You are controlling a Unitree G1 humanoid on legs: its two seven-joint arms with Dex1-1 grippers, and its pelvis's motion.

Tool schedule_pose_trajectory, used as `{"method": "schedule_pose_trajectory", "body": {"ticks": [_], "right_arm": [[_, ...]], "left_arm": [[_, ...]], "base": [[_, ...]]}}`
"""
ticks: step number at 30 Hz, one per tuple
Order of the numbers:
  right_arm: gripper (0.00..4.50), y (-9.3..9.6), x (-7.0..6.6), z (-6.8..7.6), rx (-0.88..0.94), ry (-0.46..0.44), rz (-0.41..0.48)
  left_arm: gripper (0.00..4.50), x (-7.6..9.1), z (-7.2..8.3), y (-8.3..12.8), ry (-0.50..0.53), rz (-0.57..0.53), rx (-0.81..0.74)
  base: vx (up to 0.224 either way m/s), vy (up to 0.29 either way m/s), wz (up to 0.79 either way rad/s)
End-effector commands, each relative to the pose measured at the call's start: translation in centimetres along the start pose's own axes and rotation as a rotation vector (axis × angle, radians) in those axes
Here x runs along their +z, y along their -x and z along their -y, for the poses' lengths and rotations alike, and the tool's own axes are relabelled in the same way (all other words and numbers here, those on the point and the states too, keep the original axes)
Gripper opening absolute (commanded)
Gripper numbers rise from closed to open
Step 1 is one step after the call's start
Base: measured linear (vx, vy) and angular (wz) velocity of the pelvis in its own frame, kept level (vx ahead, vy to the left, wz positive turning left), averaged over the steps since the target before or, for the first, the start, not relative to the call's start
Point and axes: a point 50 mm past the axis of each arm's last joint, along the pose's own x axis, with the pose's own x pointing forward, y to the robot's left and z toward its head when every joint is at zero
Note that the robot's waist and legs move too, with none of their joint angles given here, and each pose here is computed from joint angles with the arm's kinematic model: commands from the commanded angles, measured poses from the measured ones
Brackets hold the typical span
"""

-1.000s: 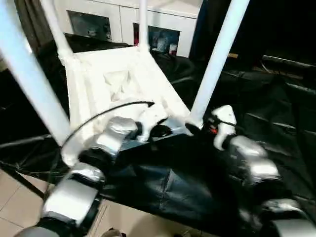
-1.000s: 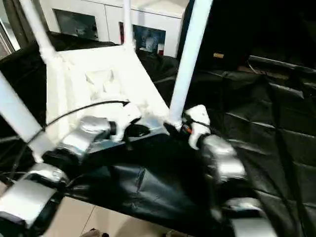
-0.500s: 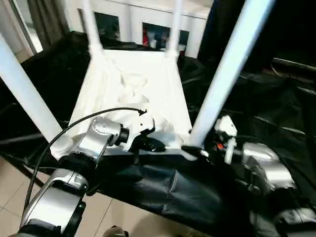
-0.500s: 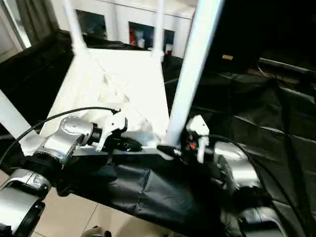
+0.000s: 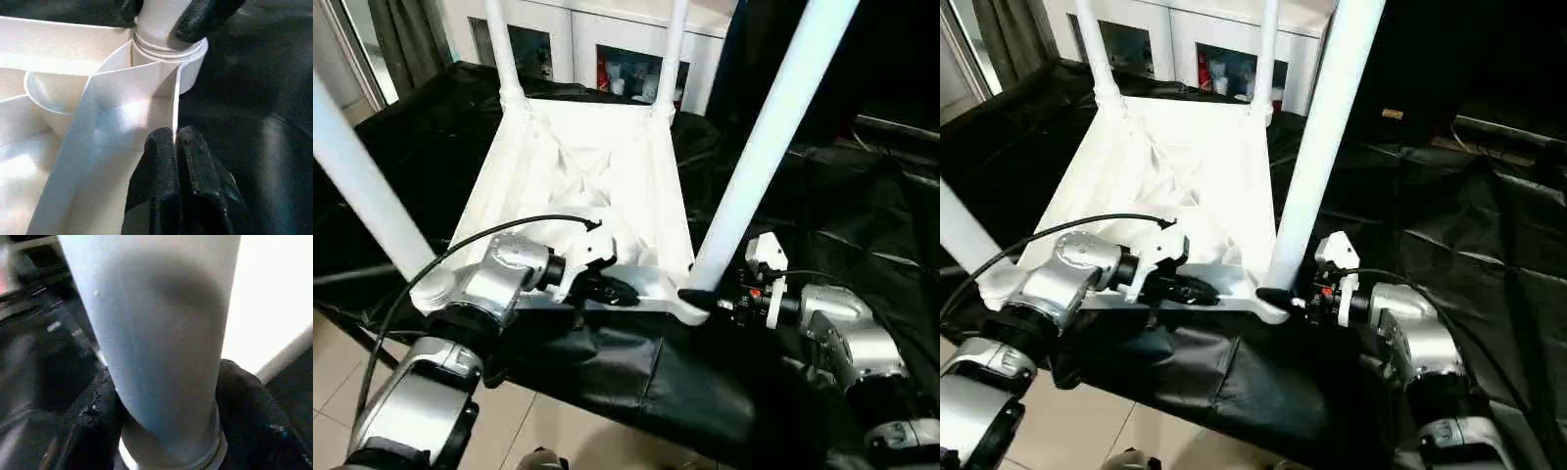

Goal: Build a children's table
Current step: Rotate leg to tighten

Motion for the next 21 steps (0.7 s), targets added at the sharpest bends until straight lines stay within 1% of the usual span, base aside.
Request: {"method": "schedule_pose_trajectory", "body": {"ticks": [1,3,5,6,8,10,12,13,14,15,16,17,19,20,21], "right_arm": [[2.35,-1.1,-1.7,-0.1,-0.102,-0.066,-0.034],[2.34,-1.8,-2.3,0.4,-0.254,-0.114,-0.039],[2.32,-2.4,-2.6,0.7,-0.370,-0.127,-0.055],[2.31,-2.9,-2.8,0.7,-0.435,-0.137,-0.064],[2.30,-3.8,-2.8,0.7,-0.519,-0.150,-0.069],[2.30,-4.3,-2.8,0.5,-0.531,-0.159,-0.071],[2.30,-5.2,-2.4,0.0,-0.510,-0.118,-0.076],[2.30,-5.8,-2.0,-0.5,-0.467,-0.069,-0.058],[2.30,-5.8,-2.0,-0.5,-0.467,-0.069,-0.058],[2.55,-5.9,-1.9,-0.5,-0.459,-0.057,-0.052],[2.70,-5.9,-1.6,-0.4,-0.465,-0.039,-0.034],[2.70,-5.7,-1.2,-0.2,-0.463,-0.012,-0.013],[2.83,-5.5,-0.9,0.0,-0.450,0.001,0.000],[3.02,-5.3,-0.8,0.1,-0.436,0.004,0.006],[3.02,-5.1,-0.7,0.1,-0.401,0.002,0.010]], "left_arm": [[0.00,0.4,-0.9,-0.7,0.023,0.000,0.154],[0.00,0.8,-1.2,-1.7,0.041,0.008,0.218],[0.00,1.3,-1.2,-2.7,0.060,0.013,0.268],[0.00,1.6,-1.2,-3.5,0.067,0.017,0.294],[0.00,2.2,-0.9,-4.8,0.066,0.024,0.329],[0.00,2.4,-0.6,-5.4,0.064,0.027,0.319],[0.00,2.8,-0.1,-6.3,0.044,0.034,0.291],[0.00,3.0,0.2,-6.7,0.032,0.038,0.272],[0.00,3.0,0.2,-6.7,0.032,0.038,0.272],[0.00,3.0,0.2,-6.7,0.032,0.038,0.270],[0.00,2.9,0.1,-6.6,0.030,0.035,0.272],[0.00,2.7,-0.1,-6.2,0.027,0.027,0.271],[0.00,2.5,-0.2,-5.8,0.024,0.020,0.264],[0.00,2.4,-0.3,-5.6,0.023,0.017,0.262],[0.00,2.2,-0.4,-5.3,0.022,0.015,0.251]], "base": [[0.000,0.000,0.00],[0.000,0.000,0.00],[0.000,0.000,0.00],[0.000,0.000,0.00],[0.000,0.000,0.00],[0.000,0.000,0.00],[0.000,0.000,0.00],[0.000,0.000,0.00],[0.000,0.000,0.00],[0.000,0.000,0.00],[0.000,0.000,0.00],[0.000,0.000,0.00],[0.000,0.000,0.00],[0.000,0.000,0.00],[0.000,0.000,0.00]]}}
